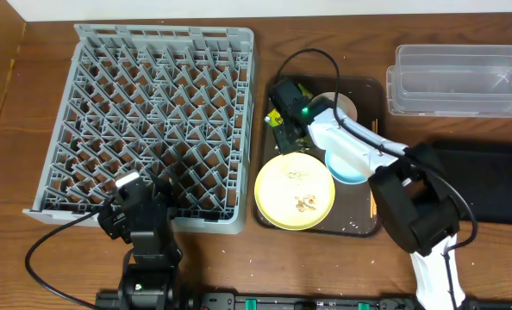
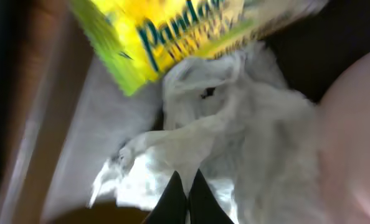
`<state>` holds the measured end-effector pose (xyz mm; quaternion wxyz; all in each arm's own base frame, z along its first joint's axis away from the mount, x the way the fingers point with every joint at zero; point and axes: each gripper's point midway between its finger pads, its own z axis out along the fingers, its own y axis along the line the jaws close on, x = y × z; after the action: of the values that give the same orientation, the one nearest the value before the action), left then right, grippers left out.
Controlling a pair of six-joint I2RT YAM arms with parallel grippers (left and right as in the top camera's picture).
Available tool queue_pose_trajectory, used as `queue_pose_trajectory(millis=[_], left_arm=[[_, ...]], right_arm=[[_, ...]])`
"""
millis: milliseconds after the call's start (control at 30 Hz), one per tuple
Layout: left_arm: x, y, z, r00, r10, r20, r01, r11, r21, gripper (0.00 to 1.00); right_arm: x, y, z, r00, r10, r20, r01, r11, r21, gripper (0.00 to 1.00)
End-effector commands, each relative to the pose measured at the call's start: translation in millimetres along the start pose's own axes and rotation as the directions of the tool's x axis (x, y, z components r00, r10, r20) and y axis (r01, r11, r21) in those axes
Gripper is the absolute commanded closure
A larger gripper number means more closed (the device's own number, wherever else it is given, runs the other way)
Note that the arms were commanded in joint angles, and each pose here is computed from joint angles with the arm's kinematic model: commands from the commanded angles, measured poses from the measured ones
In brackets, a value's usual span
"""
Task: Sort waste into correct bins and load items into the dishwasher
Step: 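Grasp the crumpled white tissue with the right gripper and lift, then carry the tissue to the clear bin and release it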
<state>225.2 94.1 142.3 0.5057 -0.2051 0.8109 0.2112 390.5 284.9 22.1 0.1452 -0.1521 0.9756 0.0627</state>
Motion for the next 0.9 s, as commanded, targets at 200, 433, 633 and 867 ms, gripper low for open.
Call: queue_pose_trajectory(millis=[200,433,633,867], left_arm=[[-6.4,2.7,-2.0,1.0,-0.01,0.014,0.01,1.0,-0.011,0.0],[-6.4,2.7,-2.0,1.0,-0.01,0.014,0.01,1.0,-0.011,0.0],[-6.4,2.7,-2.0,1.0,-0.01,0.014,0.011,1.0,-0.011,0.0],[-6.4,2.7,-2.0,1.0,-0.01,0.014,0.01,1.0,-0.011,0.0]], right_arm=[[-102.2,-53.6,-181.8,0.884,0.201,0.422,-0.191,0.979,-0.067,0.99],[-77.6,-191.5,-237.0,0.744,0.451,0.494,-0.547,0.835,0.062,0.99],[-26.7,-278.7,-236.8,0.647,0.621,0.443,-0.737,0.658,0.155,0.99],[-15.5,-339.8,-233.2,0.552,0.67,0.496,-0.817,0.555,0.158,0.99]])
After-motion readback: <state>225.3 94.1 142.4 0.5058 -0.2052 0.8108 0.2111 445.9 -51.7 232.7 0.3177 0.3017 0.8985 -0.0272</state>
